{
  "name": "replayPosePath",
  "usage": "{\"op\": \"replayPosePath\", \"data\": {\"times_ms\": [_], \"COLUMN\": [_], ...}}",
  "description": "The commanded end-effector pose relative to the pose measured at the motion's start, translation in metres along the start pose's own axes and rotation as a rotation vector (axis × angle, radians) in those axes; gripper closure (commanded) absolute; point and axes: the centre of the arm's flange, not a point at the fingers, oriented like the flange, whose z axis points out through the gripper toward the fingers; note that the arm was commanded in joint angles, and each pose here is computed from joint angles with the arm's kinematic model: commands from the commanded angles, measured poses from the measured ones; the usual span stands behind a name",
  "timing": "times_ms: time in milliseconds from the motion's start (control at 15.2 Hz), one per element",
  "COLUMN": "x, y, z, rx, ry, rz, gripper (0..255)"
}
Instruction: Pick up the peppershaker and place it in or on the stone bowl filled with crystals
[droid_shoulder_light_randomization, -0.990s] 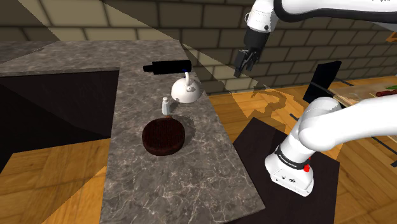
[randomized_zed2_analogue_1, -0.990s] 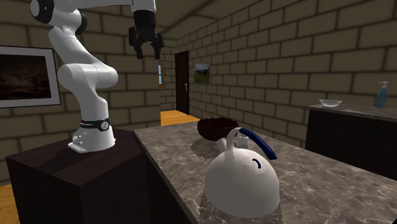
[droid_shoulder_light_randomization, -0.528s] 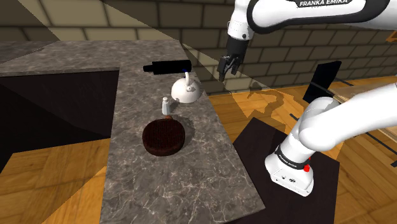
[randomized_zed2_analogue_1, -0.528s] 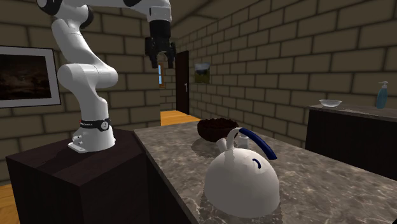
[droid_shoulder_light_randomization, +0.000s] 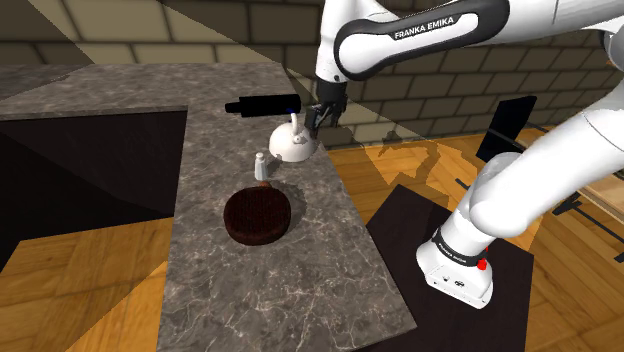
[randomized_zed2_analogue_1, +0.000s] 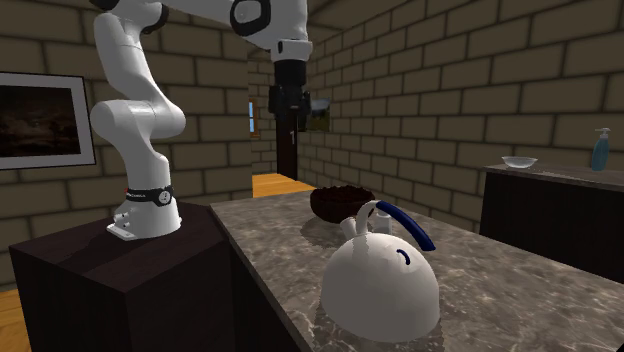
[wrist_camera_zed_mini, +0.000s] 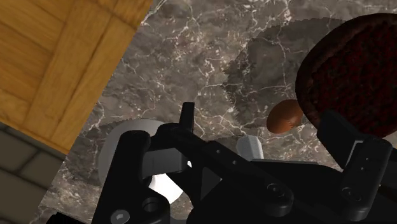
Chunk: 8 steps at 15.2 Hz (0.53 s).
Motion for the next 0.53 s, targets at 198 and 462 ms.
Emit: {"op": "replayPosePath", "data": {"times_ms": [198,462], "x": [0.05,0.09], "y": [-0.02,-0.037], "z": [0.039,0.071], "rx": [-0.022,-0.04], "ry": [-0.002,-0.004], "rz": [-0.011,-0.021], "gripper": [0,0]}}
